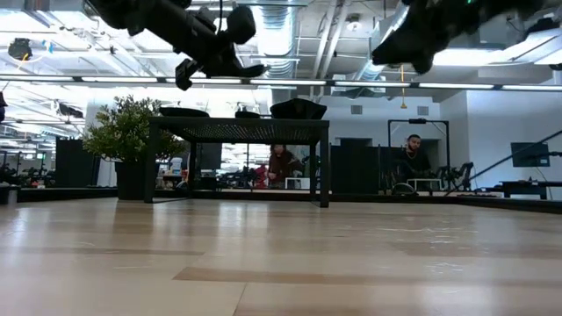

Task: Pick & Place Mini shaped plates
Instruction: Stack the black drop-shaped plate on top of the black drop-shaped plate on the shelf

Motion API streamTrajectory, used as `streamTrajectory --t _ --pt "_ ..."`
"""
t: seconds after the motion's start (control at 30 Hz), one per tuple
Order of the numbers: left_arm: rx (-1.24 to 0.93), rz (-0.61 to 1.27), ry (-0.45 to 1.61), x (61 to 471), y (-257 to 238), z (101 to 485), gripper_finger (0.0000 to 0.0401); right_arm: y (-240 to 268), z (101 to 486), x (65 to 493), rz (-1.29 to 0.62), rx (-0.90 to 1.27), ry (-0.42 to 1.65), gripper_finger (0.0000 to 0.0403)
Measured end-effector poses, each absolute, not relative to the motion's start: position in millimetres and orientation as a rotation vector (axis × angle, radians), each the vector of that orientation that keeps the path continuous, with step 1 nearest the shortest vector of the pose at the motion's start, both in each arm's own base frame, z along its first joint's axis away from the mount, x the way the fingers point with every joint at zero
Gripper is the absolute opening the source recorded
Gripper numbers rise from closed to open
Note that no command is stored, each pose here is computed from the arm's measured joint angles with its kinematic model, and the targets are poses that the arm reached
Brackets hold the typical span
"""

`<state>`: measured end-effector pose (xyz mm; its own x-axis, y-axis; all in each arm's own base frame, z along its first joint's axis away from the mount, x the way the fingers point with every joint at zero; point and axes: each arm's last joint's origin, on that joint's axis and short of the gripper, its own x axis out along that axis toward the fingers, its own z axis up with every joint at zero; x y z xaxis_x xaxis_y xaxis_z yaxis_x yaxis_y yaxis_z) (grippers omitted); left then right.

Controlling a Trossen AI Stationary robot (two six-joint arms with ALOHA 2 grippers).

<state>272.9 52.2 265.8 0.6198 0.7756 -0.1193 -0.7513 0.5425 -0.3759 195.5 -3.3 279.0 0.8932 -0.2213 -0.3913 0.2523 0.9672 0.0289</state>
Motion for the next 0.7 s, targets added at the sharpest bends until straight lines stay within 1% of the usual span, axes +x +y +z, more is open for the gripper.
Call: streamTrajectory --t 0.07,0.13,0.27,0.5,0.7 --pt "-0.406 0.911 -0.043 275.5 51.2 261.2 0.0008 -8.2 266.4 197.2 -0.235 0.070 0.314 0.0071" --pt "-0.396 0.931 -0.030 278.0 52.0 256.4 0.0008 -11.8 253.5 197.4 -0.228 0.075 0.277 0.0071" --pt "-0.378 0.975 0.003 282.4 57.4 245.6 0.0008 -14.1 239.2 200.6 -0.233 0.056 0.288 0.0071" --pt "-0.355 1.011 0.041 287.6 59.8 233.6 0.0008 -15.1 238.5 202.2 -0.237 0.051 0.289 0.0071" --pt "-0.317 1.060 0.046 287.3 60.8 231.9 0.0008 -14.9 240.6 202.7 -0.234 0.052 0.267 0.0071"
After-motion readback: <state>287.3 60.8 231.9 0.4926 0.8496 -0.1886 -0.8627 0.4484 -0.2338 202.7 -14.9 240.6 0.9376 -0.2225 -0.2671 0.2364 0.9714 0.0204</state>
